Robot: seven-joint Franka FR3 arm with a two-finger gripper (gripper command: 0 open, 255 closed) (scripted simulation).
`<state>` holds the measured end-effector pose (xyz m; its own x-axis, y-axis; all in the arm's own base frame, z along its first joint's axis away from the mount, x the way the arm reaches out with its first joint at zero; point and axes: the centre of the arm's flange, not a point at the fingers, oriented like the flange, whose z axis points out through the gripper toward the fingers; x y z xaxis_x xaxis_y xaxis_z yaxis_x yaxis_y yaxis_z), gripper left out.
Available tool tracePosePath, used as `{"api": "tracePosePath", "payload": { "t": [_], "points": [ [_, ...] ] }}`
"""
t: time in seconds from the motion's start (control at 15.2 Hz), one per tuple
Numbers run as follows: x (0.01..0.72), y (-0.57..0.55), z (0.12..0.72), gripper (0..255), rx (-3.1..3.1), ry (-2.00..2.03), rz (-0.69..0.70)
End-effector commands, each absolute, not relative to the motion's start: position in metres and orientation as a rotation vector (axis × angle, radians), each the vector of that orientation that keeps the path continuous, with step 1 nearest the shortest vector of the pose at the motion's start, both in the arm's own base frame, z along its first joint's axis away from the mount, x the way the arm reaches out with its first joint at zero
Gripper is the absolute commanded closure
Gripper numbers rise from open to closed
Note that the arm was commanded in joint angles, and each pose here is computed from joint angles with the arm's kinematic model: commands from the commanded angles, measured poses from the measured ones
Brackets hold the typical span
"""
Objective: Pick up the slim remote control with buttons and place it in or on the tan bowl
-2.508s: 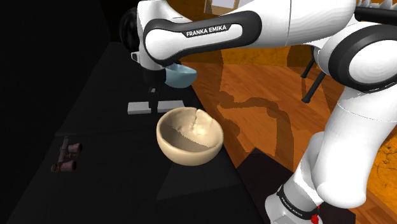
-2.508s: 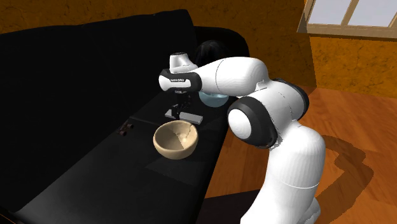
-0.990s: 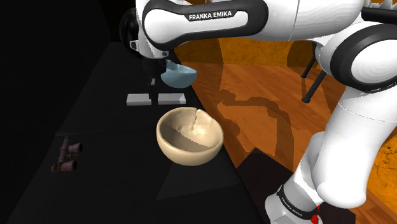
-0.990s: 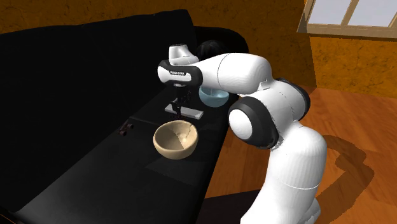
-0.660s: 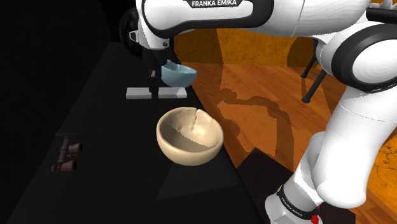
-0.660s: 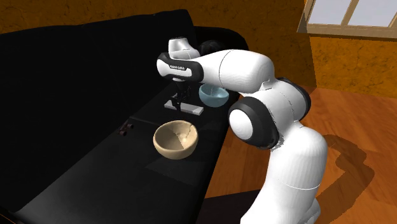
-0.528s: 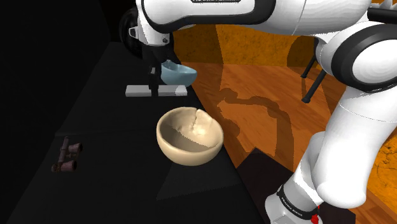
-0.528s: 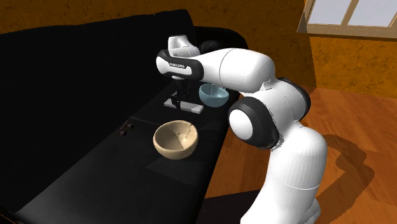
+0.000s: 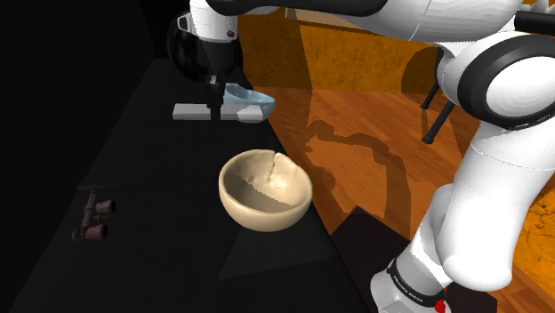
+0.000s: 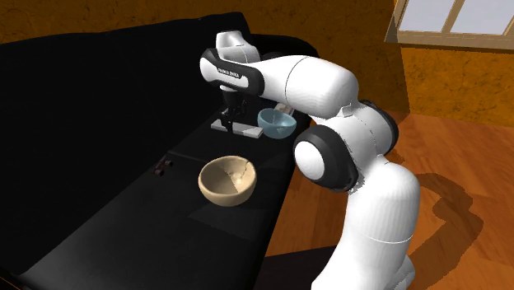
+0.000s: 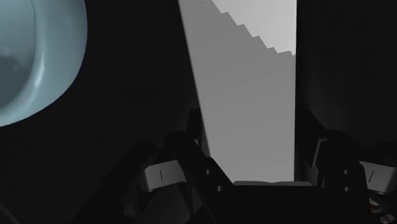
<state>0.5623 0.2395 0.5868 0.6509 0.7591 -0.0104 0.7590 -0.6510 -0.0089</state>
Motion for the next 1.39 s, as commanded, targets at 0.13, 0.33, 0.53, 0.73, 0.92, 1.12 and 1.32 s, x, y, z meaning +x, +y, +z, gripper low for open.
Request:
{"api": "tracePosePath", "payload": {
  "t": [0.13, 0.33, 0.53, 0.73, 0.92, 1.12, 1.32],
  "points": [
    [0.562, 0.240, 0.610, 255, -2.851, -1.311, 0.021],
    [0.562, 0.240, 0.626, 255, -2.851, -1.311, 0.021],
    [0.562, 0.240, 0.641, 255, -2.851, -1.311, 0.021],
    [0.536, 0.245, 0.647, 255, -2.851, -1.311, 0.021],
    [0.498, 0.253, 0.647, 255, -2.851, -1.311, 0.021],
    [0.459, 0.261, 0.647, 255, -2.851, -1.311, 0.021],
    [0.420, 0.269, 0.647, 255, -2.851, -1.311, 0.021]
  ]
}}
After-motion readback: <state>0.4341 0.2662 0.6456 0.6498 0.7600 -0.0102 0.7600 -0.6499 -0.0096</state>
